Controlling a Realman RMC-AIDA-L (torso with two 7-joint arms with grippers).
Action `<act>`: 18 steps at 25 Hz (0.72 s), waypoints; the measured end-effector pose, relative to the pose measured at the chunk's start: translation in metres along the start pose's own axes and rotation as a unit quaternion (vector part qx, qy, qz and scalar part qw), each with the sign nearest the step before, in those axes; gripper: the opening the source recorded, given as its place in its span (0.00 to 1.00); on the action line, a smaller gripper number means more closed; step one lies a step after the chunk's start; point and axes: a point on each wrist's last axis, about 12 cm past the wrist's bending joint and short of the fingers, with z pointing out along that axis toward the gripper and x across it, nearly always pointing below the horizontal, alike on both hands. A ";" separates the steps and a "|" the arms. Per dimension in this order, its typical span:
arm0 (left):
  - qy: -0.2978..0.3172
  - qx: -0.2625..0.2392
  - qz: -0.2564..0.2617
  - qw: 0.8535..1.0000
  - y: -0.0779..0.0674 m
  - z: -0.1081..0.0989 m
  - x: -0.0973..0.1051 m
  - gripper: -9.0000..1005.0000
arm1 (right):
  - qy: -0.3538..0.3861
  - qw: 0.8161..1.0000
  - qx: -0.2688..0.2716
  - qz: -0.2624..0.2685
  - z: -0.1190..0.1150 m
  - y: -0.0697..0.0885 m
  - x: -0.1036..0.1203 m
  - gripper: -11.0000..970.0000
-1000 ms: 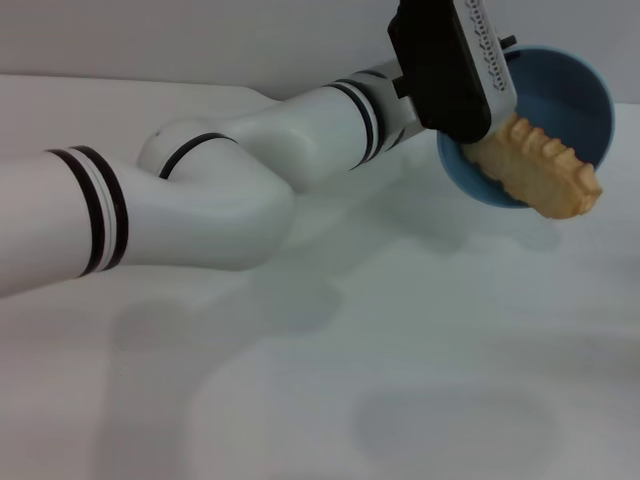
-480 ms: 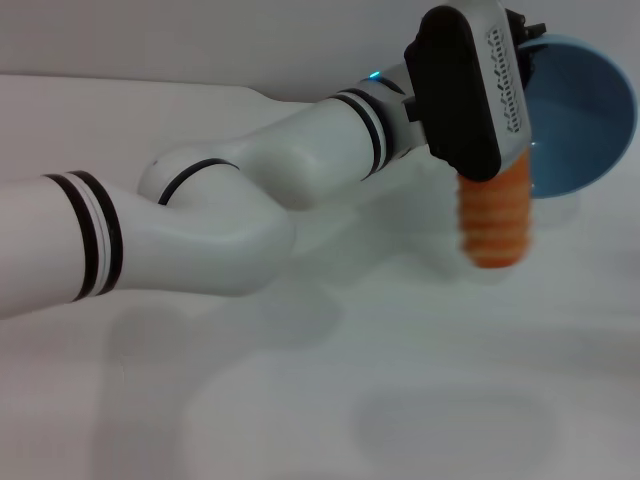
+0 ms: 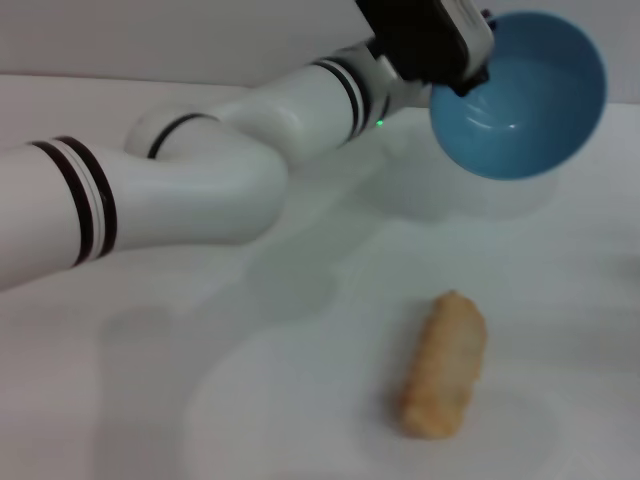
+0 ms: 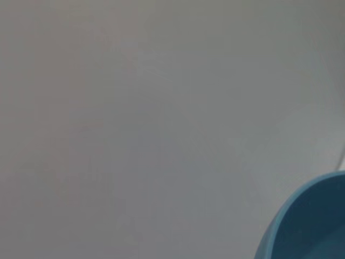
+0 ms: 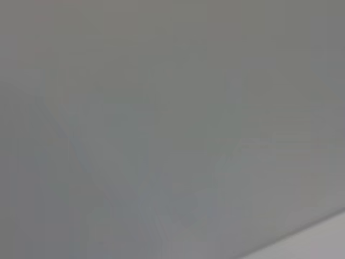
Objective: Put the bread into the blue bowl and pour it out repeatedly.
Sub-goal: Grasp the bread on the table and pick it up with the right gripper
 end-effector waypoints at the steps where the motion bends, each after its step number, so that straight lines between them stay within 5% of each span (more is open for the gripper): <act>1: 0.009 -0.001 -0.017 1.000 0.003 0.000 0.002 0.01 | 0.015 1.000 -0.013 -0.003 0.003 0.005 0.003 0.66; 8: 0.070 -0.015 -0.109 0.991 0.027 0.000 0.020 0.01 | 0.154 0.979 -0.131 0.031 0.025 0.041 0.014 0.65; 13: 0.103 -0.034 -0.174 0.979 0.043 -0.004 0.036 0.01 | 0.316 0.926 -0.202 0.045 0.041 0.066 0.007 0.65; 18: 0.116 -0.042 -0.202 0.971 0.046 -0.011 0.048 0.01 | 0.390 0.891 -0.226 0.058 0.047 0.086 0.003 0.64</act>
